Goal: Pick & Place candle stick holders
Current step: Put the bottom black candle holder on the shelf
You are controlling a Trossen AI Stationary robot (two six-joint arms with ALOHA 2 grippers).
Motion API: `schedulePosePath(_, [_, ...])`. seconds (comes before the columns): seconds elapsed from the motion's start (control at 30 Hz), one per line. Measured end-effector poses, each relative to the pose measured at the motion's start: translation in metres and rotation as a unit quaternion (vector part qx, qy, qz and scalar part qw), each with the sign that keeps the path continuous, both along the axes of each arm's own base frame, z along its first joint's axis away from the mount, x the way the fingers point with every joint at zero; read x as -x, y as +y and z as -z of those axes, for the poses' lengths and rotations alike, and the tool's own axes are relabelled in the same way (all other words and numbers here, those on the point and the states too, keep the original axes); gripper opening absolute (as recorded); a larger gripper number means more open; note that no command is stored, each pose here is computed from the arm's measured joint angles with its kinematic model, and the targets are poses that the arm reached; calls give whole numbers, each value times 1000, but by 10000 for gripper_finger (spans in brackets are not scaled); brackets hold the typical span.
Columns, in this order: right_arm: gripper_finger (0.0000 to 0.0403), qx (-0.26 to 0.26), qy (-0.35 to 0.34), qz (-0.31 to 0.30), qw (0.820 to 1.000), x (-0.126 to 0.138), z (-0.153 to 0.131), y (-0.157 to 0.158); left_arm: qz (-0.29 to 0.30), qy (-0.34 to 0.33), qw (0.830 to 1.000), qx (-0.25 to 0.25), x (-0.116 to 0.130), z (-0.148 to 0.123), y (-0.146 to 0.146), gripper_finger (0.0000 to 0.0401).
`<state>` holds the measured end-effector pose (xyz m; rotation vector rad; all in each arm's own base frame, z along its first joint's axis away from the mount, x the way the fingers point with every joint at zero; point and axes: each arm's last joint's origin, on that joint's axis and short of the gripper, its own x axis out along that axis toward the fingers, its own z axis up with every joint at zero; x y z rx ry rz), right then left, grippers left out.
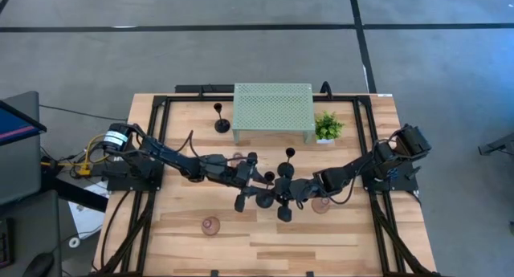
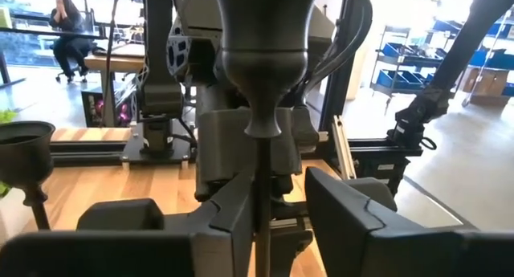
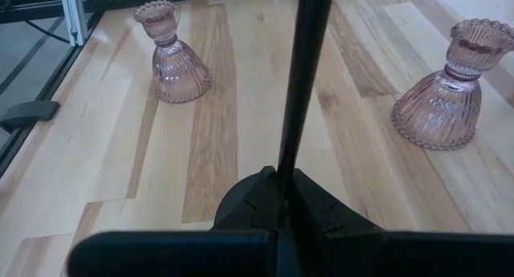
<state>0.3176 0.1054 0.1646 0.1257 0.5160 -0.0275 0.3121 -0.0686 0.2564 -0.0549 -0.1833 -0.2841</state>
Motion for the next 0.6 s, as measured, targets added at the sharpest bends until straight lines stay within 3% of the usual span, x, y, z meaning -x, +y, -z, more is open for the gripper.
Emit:
schedulePosePath(0.37, [2, 1, 0, -1, 1000, 0, 0, 0, -2, 0, 1000, -2, 0, 0, 0, 37])
schedulePosePath(0.6, [2, 0, 0, -1, 1000, 0, 0, 0, -3, -1, 1000, -5, 0, 0, 0, 19])
